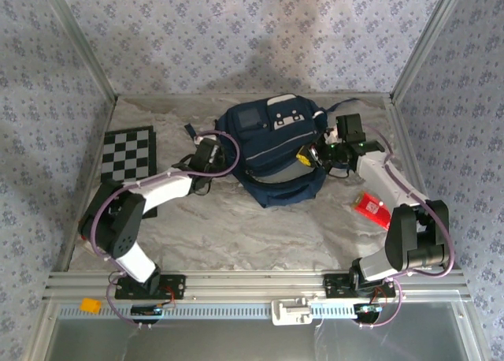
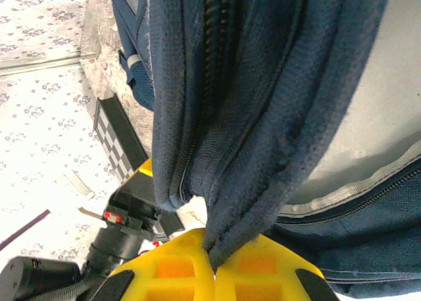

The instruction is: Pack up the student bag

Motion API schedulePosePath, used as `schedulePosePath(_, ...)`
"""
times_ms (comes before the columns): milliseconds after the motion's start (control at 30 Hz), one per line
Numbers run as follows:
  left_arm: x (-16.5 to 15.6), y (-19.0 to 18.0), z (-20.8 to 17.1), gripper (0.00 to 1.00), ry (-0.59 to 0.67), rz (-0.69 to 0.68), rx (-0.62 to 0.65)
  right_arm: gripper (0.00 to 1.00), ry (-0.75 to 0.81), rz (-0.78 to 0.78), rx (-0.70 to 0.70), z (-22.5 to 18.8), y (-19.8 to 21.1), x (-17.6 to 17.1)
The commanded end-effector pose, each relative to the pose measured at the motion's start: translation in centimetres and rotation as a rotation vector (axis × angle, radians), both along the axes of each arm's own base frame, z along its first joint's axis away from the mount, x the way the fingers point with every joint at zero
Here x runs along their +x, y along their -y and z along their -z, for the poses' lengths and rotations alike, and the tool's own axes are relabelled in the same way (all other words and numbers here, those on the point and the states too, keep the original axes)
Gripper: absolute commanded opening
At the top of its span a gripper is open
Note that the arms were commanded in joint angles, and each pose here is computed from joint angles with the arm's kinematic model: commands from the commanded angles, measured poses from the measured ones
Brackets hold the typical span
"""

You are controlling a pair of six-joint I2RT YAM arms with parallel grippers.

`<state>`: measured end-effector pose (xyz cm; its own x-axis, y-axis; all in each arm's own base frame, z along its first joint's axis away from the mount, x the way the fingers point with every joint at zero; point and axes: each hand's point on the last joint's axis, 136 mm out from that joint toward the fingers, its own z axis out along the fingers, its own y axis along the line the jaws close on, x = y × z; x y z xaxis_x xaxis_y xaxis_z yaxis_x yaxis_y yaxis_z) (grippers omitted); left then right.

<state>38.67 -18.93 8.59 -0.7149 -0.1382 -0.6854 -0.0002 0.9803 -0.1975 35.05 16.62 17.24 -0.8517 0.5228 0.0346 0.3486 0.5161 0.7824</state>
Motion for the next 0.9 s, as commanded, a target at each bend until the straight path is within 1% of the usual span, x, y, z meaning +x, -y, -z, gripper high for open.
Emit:
schedulePosePath(0, 1.9, 1.2, -1.4, 0.0, 0.034, 0.01, -0.044, 0.0, 0.003, -0.039, 0.035, 0.0, -1.0, -0.9)
schedulePosePath(67, 1.4, 1.8, -1.5, 0.0, 0.027, 0.045, -0.053, 0.0, 0.017, -0.04, 0.04, -0.3, -1.2, -0.8)
schedulePosePath(133, 0.4, 3.1, -1.7, 0.0, 0.015, 0.125, -0.086, 0.0, 0.041, -0.028, 0.055, -1.2, -1.2, -0.4)
schedulePosePath(167, -0.3, 3.6, -1.9, 0.0, 0.012, 0.159, -0.082, 0.0, 0.055, -0.025, 0.061, -1.8, -1.2, -0.1)
schedulePosePath(233, -1.3, 4.2, -2.5, 0.07, 0.029, 0.21, -0.049, 0.0, 0.097, -0.026, 0.08, -3.7, -1.4, 0.5)
schedulePosePath(300, -1.9, 4.5, -2.7, 0.15, 0.034, 0.253, -0.034, 0.0, 0.139, -0.013, 0.109, -5.7, -1.5, 1.0)
schedulePosePath(367, -2.3, 4.9, -2.8, 0.23, 0.037, 0.3, -0.03, 0.0, 0.172, 0.007, 0.104, -7.4, -1.2, 1.4)
schedulePosePath(433, -2.6, 5.2, -2.8, 0.32, 0.047, 0.347, -0.023, 0.0, 0.195, 0.018, 0.091, -8.5, -0.8, 1.5)
schedulePosePath(467, -2.8, 5.5, -2.7, 0.38, 0.052, 0.381, -0.014, 0.0, 0.218, 0.026, 0.095, -9.8, -0.6, 1.9)
schedulePosePath(500, -3.0, 5.7, -2.6, 0.41, 0.058, 0.411, -0.001, 0.0, 0.219, 0.039, 0.102, -10.1, -0.3, 2.1)
schedulePosePath(567, -2.9, 5.9, -2.5, 0.46, 0.068, 0.455, 0.031, 0.0, 0.218, 0.059, 0.114, -10.3, 0.2, 2.6)
schedulePosePath(667, -2.8, 6.8, -2.9, 0.49, 0.094, 0.529, 0.046, 0.0, 0.231, 0.053, 0.105, -10.7, 0.2, 2.9)
schedulePosePath(767, -3.7, 8.9, -3.0, 0.5, 0.108, 0.653, 0.01, 0.0, 0.237, 0.057, 0.099, -11.0, 0.5, 3.2)
schedulePosePath(867, -4.7, 10.4, -2.7, 0.49, 0.107, 0.724, 0.013, 0.0, 0.233, 0.055, 0.085, -10.9, 0.6, 3.3)
